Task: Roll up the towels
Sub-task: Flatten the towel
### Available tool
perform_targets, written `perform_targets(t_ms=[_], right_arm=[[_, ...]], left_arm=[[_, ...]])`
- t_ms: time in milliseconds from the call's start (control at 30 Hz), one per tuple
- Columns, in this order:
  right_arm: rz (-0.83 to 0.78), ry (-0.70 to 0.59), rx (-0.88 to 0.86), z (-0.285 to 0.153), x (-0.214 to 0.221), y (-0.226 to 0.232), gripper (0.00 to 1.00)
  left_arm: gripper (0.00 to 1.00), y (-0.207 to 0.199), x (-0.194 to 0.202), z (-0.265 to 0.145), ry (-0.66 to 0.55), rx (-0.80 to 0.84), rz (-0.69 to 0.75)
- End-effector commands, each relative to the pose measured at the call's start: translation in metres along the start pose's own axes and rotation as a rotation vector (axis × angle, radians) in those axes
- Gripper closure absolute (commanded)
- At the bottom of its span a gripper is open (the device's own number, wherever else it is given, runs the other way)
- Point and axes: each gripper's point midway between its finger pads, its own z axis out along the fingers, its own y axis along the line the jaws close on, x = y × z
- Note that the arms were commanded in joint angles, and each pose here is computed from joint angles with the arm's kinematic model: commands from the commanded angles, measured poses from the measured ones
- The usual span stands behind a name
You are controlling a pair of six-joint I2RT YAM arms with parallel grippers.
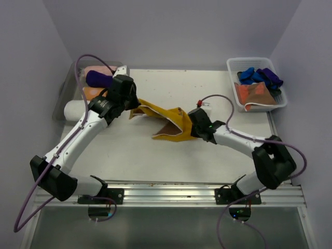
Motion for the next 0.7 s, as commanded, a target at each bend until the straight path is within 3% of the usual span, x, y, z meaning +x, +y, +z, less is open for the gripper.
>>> perform_targets(t_ms=[0,367,533,600,633,667], right_arm=[[0.035,-0.133,0.08,-0.032,-0.05,-0.06,1.0],[0.018,-0.335,0.192,-0.109,-0.121,-0.118,1.0],[0.071,-0.345,0.155,-0.085,-0.154,-0.106,1.0],[0.054,-0.279,0.186,-0.053,-0.165,-0.099,1.0],[0.025,-0.224,0.176,-0.043,-0.163,-0.094,0.88],[0.025,-0.225,0.166,-0.042,-0.181,-0.085,0.67]], left_arm=[[1.0,0.012,-0.026,-0.019,-0.072,0.004,-0.006],[1.0,0.037,-0.051,-0.024,-0.131,-0.017,-0.017],[1.0,0.04,-0.026,-0.002,-0.086,0.0,-0.01],[1.0,0.044,-0.008,0.011,-0.043,0.003,-0.007],[1.0,0.042,-0.004,0.016,-0.038,0.014,-0.007],[1.0,0.044,0.001,0.02,-0.026,0.011,-0.005]])
